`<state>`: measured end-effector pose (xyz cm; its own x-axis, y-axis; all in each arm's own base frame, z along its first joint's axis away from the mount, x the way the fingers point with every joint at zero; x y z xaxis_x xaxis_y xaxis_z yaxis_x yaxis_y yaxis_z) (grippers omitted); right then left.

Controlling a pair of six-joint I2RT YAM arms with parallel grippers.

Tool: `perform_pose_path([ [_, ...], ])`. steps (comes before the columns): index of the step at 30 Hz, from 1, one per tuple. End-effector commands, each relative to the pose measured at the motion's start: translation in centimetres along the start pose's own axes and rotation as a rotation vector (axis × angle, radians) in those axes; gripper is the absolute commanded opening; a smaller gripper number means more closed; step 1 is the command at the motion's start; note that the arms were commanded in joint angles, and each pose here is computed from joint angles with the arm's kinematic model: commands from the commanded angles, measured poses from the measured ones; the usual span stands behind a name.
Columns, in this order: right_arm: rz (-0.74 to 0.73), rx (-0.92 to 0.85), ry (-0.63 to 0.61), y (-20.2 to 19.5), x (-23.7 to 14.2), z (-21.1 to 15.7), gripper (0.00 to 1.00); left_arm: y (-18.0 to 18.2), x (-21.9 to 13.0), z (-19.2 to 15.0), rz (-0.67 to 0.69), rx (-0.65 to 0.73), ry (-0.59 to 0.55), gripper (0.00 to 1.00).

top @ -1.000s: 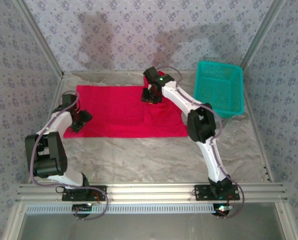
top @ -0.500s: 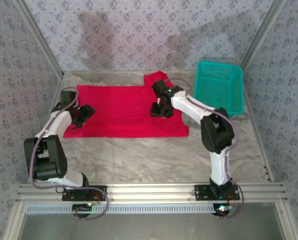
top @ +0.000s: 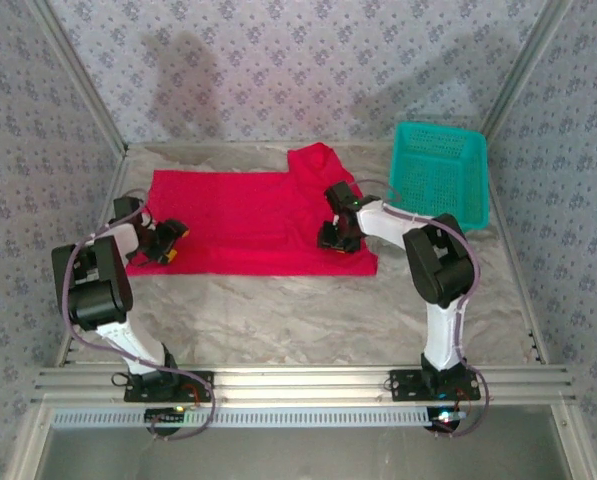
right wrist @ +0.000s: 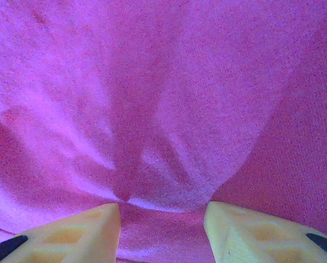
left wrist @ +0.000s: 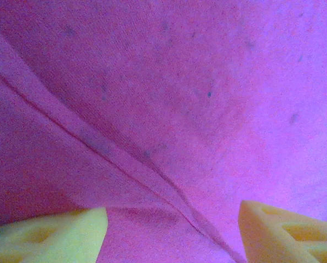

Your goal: Fold the inside-out t-shirt

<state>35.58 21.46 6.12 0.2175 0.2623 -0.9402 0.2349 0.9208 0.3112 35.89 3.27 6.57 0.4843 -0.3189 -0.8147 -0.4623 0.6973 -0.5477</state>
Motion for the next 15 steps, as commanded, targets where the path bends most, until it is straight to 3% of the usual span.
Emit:
perform_pose_path([
  [1,-0.149,0.015,0.15,-4.7,2.1,-5.5,0.5,3.6,0.8,-3.8,0.093,-0.074,0.077,0.67],
  [9,-0.272,-0.086,0.206,-8.0,-1.0,-13.8,0.5,5.7,-3.7,-10.5,0.183,-0.084,0.138,0.67],
  [12,-0.274,-0.109,0.167,-8.5,-3.0,-15.3,0.5,5.5,-5.8,-11.9,0.173,-0.066,0.092,0.67],
  [15,-0.233,-0.115,0.104,-7.5,-5.0,-14.5,0.51,4.6,-7.8,-11.5,0.16,-0.032,-0.003,0.69],
])
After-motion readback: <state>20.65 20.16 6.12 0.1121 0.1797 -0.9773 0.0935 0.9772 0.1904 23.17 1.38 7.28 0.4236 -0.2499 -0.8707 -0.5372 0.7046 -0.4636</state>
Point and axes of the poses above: each hand's point on the last joint's axis, 136 mm out from that joint toward the fingers, its own x axis out along the fingers, its own y axis along the line the jaws close on, z = x × y, the point moved 4 cm from there along -x, back along the fingers, and after that the axes turned 12 degrees about x, right-handed, at the moved point
